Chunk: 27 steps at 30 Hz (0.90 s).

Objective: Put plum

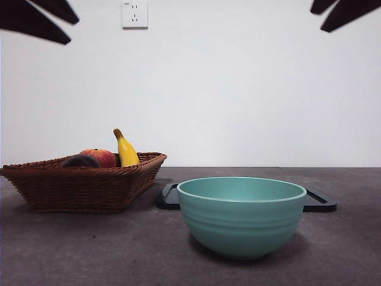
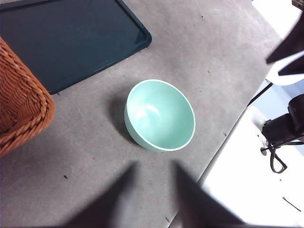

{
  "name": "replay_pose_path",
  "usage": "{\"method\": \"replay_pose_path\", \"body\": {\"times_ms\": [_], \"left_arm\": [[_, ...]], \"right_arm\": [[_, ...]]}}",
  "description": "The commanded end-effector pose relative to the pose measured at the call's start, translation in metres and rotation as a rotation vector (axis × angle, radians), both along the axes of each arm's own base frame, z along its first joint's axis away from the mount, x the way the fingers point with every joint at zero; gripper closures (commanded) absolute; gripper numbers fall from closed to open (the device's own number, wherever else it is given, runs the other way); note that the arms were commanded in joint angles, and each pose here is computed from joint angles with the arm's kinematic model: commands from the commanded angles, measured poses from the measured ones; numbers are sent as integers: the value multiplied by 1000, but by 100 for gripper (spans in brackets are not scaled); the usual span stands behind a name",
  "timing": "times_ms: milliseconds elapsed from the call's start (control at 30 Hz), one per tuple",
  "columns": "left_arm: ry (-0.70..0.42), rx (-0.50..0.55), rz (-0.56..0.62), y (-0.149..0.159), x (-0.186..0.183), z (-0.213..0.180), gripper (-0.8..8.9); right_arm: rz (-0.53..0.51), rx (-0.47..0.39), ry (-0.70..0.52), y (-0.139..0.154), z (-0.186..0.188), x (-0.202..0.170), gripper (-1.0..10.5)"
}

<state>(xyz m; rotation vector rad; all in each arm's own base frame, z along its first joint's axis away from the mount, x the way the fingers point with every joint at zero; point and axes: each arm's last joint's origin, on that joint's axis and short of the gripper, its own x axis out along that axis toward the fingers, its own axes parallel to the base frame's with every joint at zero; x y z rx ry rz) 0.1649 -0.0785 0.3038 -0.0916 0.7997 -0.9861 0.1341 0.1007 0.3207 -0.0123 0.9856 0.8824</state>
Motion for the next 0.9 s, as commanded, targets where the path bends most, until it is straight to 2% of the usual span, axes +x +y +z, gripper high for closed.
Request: {"method": "replay_pose_path", "body": {"times_ms": [33,900], "left_arm": [[-27,-6,-13,-1,2,4,806],[-36,-8,-11,-1,2,5,806]], "right_arm": [[19,4,-19,2,2,1,942],[18,6,-21,2,2,1,942]]}}
